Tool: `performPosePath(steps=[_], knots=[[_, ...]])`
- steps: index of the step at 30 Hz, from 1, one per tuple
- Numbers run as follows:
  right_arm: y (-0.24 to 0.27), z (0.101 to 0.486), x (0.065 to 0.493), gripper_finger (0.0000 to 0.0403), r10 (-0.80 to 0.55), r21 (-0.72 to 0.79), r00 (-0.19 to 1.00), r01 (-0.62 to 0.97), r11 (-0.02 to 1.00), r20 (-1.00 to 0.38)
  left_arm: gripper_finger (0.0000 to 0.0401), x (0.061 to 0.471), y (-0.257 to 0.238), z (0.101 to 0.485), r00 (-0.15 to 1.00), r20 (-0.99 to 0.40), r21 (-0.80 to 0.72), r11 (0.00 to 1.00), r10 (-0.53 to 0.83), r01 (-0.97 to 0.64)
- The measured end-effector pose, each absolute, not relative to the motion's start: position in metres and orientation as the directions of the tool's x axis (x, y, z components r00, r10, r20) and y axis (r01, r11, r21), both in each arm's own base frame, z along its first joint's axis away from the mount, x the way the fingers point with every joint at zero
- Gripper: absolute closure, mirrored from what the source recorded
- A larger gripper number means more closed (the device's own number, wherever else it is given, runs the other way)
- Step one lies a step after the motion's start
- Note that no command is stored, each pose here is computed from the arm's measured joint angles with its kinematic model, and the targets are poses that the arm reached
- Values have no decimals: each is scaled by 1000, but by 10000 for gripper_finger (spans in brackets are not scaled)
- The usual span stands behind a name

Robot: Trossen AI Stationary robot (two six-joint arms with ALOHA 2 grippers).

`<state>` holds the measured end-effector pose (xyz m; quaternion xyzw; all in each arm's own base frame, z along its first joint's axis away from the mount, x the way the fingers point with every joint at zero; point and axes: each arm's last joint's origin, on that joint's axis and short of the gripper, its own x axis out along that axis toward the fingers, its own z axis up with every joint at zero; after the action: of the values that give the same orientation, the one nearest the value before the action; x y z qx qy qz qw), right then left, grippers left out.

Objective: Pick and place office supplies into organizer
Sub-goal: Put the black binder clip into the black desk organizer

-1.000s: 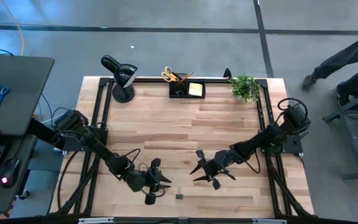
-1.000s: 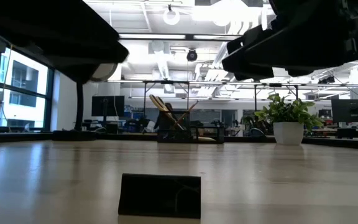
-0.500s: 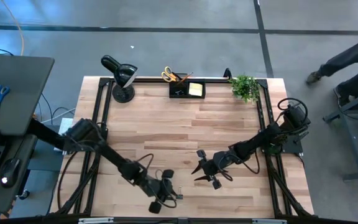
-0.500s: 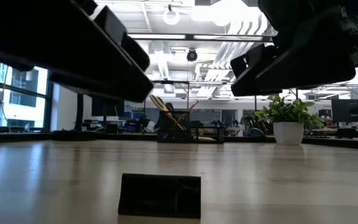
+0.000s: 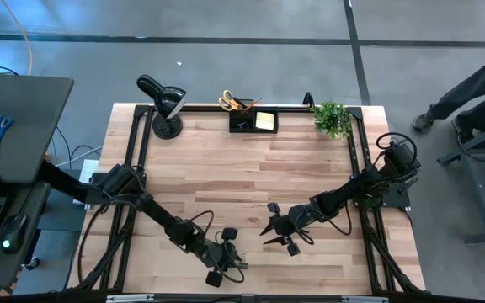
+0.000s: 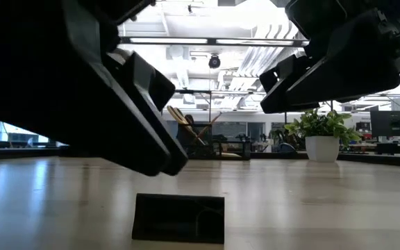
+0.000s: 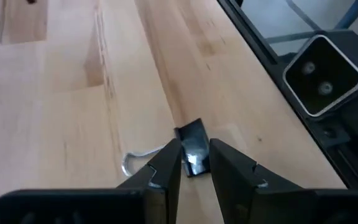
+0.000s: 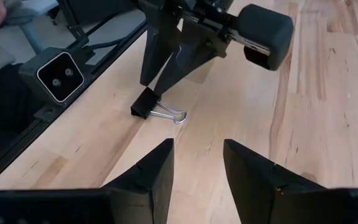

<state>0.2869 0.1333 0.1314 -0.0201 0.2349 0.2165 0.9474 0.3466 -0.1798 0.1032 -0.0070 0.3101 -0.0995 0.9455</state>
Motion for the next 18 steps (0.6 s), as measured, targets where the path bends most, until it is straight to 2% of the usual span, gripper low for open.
performPosePath(steps=[6,18], knots=[[133,131,287,270,401,81,796,-411,908,-454,327,348,-179,104,783,-583,-96,975,-219,202],[133,131,287,270,400,81,794,-411,908,-458,327,354,-163,103,809,-580,-89,995,-92,49]])
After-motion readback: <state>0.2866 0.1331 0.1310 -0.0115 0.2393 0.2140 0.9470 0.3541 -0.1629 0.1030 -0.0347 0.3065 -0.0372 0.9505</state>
